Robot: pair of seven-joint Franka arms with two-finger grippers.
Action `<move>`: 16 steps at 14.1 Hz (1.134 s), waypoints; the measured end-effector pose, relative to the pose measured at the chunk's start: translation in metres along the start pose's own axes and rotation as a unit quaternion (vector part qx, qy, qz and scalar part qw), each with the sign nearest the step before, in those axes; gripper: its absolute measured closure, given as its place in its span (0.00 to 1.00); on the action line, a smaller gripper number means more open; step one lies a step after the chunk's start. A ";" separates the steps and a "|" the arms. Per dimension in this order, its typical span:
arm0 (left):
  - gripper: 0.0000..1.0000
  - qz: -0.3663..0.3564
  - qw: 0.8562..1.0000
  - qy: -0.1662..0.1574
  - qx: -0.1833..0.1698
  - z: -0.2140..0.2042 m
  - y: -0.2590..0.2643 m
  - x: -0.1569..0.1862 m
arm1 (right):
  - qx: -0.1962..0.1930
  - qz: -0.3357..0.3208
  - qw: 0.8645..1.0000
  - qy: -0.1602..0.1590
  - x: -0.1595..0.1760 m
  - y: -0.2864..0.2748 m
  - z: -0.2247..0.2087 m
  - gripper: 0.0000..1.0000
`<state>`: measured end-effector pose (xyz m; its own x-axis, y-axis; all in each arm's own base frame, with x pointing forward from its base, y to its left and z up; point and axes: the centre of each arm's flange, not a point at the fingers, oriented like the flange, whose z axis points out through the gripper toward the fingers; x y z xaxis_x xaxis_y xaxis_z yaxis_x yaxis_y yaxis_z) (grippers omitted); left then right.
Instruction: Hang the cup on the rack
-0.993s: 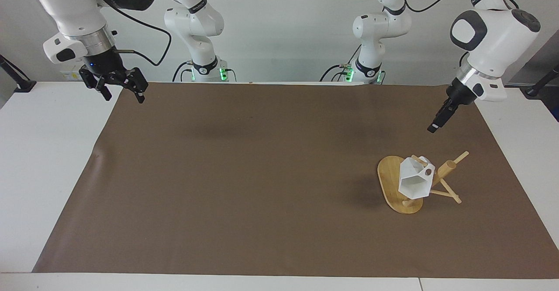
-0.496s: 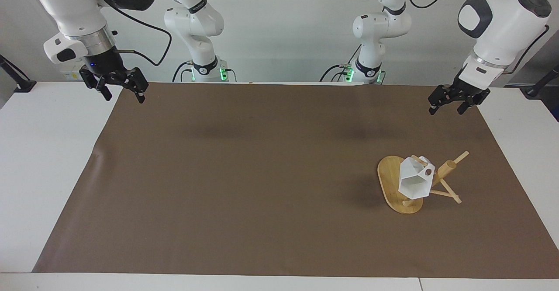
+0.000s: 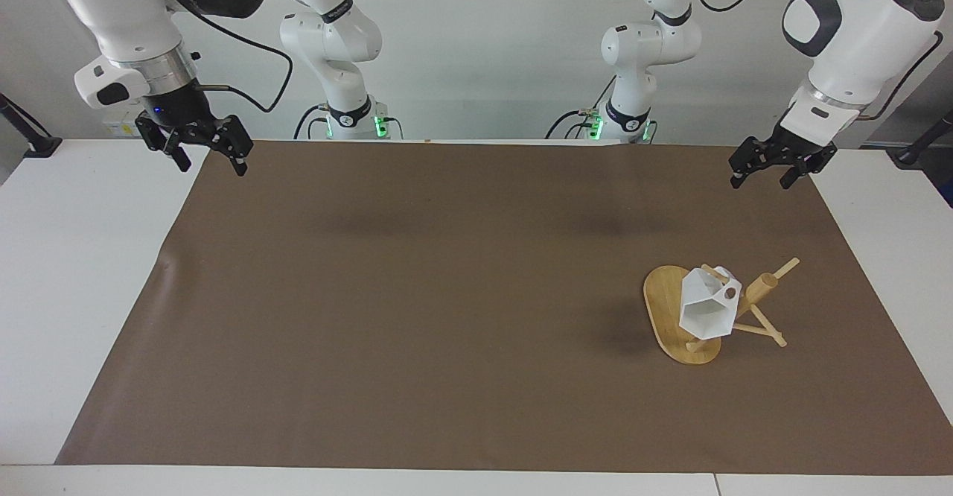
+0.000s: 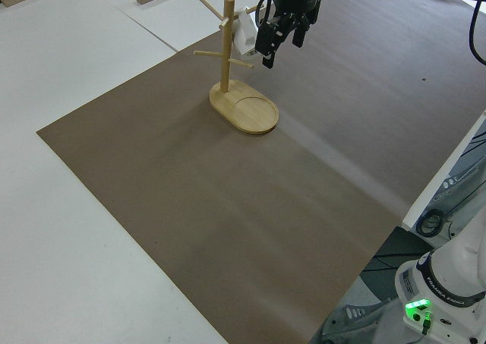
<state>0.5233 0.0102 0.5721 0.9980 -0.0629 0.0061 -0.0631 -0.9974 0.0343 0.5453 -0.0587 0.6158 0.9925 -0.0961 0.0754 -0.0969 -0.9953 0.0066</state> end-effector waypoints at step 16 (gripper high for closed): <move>0.00 0.020 1.000 -0.003 0.004 -0.054 0.050 0.008 | 0.000 -0.002 1.000 0.000 0.000 -0.002 0.000 0.00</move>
<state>0.5281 -0.0380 0.6277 0.9946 -0.1037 0.0010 -0.1037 -0.9943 0.0261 0.5456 -0.0565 0.6158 0.9929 -0.0921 0.0753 -0.0928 -0.9957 0.0066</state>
